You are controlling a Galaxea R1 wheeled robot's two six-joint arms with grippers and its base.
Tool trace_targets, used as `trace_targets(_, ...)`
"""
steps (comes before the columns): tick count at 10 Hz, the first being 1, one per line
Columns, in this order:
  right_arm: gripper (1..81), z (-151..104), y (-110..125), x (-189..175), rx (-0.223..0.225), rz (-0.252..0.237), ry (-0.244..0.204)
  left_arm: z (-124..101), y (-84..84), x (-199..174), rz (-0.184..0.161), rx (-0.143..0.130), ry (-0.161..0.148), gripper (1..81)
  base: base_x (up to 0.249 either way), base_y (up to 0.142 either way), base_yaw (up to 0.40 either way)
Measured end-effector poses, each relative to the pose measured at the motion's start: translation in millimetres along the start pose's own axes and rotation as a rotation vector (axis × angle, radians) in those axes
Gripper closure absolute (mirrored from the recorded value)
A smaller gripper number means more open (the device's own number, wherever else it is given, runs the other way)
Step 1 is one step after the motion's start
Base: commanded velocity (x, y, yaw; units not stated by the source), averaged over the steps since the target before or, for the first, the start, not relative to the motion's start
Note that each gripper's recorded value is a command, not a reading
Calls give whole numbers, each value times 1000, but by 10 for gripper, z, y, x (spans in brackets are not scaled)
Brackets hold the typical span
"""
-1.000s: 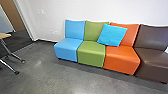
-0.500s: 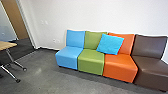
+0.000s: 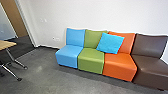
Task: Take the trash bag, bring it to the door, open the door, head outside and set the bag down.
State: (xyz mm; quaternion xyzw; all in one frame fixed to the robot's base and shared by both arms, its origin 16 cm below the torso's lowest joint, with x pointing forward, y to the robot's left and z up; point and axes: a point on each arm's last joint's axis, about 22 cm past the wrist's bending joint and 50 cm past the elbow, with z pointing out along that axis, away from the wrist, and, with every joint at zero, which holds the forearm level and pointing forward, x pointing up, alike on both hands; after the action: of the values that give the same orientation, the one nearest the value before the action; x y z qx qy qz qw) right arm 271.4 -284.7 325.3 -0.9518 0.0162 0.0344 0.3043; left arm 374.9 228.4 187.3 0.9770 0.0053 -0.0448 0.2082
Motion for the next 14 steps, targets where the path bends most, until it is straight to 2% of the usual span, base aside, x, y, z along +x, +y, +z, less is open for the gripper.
trace_targets(1, 10, 22, 10, -66, -9, 18, 1, -13, 16, -241, 6, -2, -25, 811, 0, 0, 0)
trace_targets(3, 10, 51, -34, -303, -13, 58, 7, -82, 65, -567, -9, -3, -48, 811, 0, 0, 0)
trace_targets(4, 10, 26, -7, -497, -25, 82, -4, -114, 107, -728, -11, -6, -59, 811, 0, 0, 0)
trace_targets(5, 10, 3, -8, -645, -34, 102, -12, -138, 171, -921, -9, -12, -77, 811, 0, 0, 0)
trace_targets(7, 10, 57, -156, -843, -29, 124, -26, -174, 382, -1377, -12, -38, -124, 811, 0, 0, 0)
trace_targets(8, 10, 72, -215, -935, -29, 134, -27, -186, 531, -1561, -9, -57, -130, 811, 0, 0, 0)
trace_targets(9, 10, 70, -242, -1075, -37, 146, -34, -206, 664, -1695, -13, -68, -121, 811, 0, 0, 0)
trace_targets(10, 10, 73, -262, -1268, -49, 159, -46, -242, 770, -1803, -16, -73, -126, 811, 0, 0, 0)
trace_targets(12, 10, 123, -427, -1502, -47, 172, -57, -341, 773, -1877, -20, -43, -123, 811, 0, 0, 0)
trace_targets(14, 10, 106, -515, -1654, -58, 174, -61, -412, 896, -1941, -22, -31, -118, 811, 0, 0, 0)
